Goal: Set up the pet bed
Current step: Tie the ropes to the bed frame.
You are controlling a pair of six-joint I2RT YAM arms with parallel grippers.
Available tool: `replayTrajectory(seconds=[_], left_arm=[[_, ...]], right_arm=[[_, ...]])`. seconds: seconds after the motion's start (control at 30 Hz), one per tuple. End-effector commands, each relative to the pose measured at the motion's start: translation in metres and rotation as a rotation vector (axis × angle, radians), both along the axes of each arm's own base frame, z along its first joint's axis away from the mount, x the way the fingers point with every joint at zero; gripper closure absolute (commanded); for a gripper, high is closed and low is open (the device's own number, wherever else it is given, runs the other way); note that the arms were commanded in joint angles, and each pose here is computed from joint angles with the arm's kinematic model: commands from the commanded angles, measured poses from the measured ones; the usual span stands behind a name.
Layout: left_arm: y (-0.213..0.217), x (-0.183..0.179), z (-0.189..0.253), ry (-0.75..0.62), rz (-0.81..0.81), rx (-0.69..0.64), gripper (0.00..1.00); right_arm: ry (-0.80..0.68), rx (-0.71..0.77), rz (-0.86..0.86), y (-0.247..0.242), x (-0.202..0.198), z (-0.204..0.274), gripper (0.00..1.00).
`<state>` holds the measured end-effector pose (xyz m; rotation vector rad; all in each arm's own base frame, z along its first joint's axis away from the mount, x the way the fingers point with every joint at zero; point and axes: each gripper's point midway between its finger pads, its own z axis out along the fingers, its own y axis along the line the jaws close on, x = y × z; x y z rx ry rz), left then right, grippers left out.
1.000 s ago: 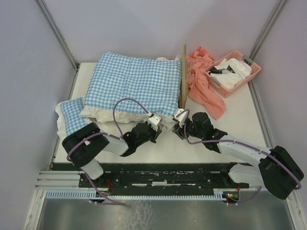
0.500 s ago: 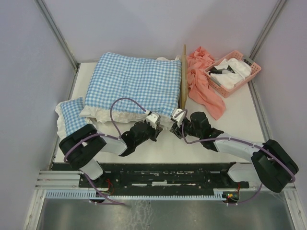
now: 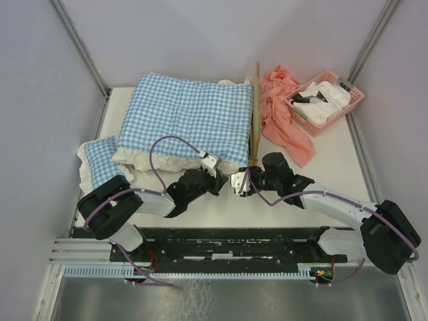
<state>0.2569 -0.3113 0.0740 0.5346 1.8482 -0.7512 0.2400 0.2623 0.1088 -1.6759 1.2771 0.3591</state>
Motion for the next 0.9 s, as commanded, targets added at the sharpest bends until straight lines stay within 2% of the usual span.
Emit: replayTrajectory(seconds=[0.0, 0.17, 0.4, 0.87], left_arm=[[-0.009, 0.003, 0.022, 0.005, -0.005, -0.105, 0.97], [-0.006, 0.004, 0.028, 0.009, 0.003, -0.138, 0.97], [0.003, 0.006, 0.029, 0.011, 0.021, -0.149, 0.97], [0.001, 0.004, 0.035, 0.034, 0.005, -0.205, 0.97]], right_arm=[[-0.157, -0.033, 0.103, 0.011, 0.004, 0.002, 0.43], [-0.183, -0.097, 0.124, 0.023, 0.017, -0.012, 0.42], [-0.219, -0.110, 0.089, 0.033, 0.039, -0.015, 0.44], [-0.207, -0.122, 0.108, 0.044, 0.047, -0.024, 0.47]])
